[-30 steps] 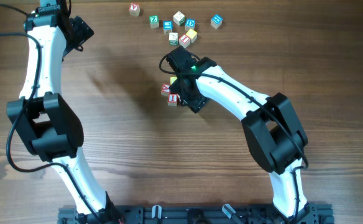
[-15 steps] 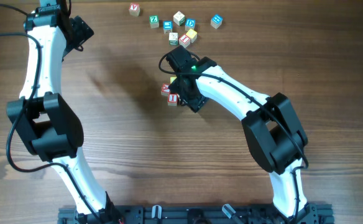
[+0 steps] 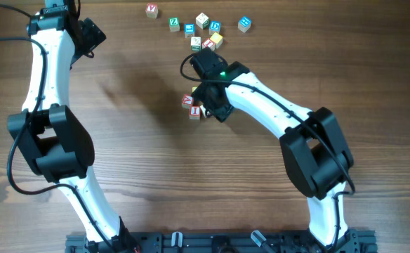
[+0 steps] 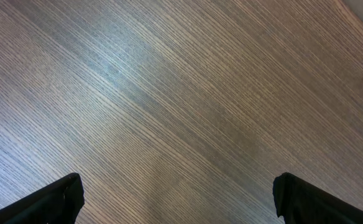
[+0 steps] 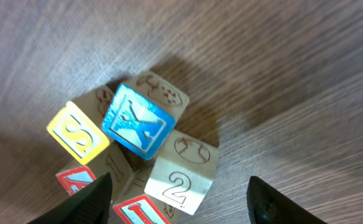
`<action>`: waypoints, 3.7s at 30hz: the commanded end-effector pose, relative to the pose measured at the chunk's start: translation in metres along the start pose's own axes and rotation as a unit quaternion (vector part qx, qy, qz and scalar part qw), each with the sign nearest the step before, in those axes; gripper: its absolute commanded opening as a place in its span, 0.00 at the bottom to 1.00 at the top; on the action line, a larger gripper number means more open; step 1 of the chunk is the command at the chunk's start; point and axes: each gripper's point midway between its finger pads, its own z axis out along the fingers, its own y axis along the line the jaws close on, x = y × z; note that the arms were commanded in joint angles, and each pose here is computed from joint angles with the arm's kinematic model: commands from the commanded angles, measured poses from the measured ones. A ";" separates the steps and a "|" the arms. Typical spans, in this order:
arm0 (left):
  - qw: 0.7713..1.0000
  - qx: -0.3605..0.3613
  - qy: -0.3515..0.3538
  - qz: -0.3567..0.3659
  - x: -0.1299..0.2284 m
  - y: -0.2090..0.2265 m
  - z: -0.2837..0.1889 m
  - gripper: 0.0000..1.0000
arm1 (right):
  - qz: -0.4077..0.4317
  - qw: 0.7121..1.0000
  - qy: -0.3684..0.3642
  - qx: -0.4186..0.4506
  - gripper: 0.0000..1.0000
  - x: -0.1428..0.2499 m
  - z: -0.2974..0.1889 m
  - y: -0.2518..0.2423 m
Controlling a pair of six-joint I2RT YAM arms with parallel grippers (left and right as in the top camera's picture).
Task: Form a circle
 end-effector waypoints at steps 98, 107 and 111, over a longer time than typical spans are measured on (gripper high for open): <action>1.000 -0.002 -0.010 0.001 -0.006 0.001 -0.004 1.00 | -0.254 0.947 -0.192 0.033 1.00 -0.248 -0.008 -0.115; 1.000 -0.002 -0.010 0.001 -0.006 0.001 -0.004 1.00 | -0.254 0.947 -0.192 0.033 1.00 -0.248 -0.008 -0.115; 1.000 -0.002 -0.010 0.001 -0.006 0.001 -0.004 1.00 | -0.254 0.947 -0.192 0.033 1.00 -0.248 -0.008 -0.115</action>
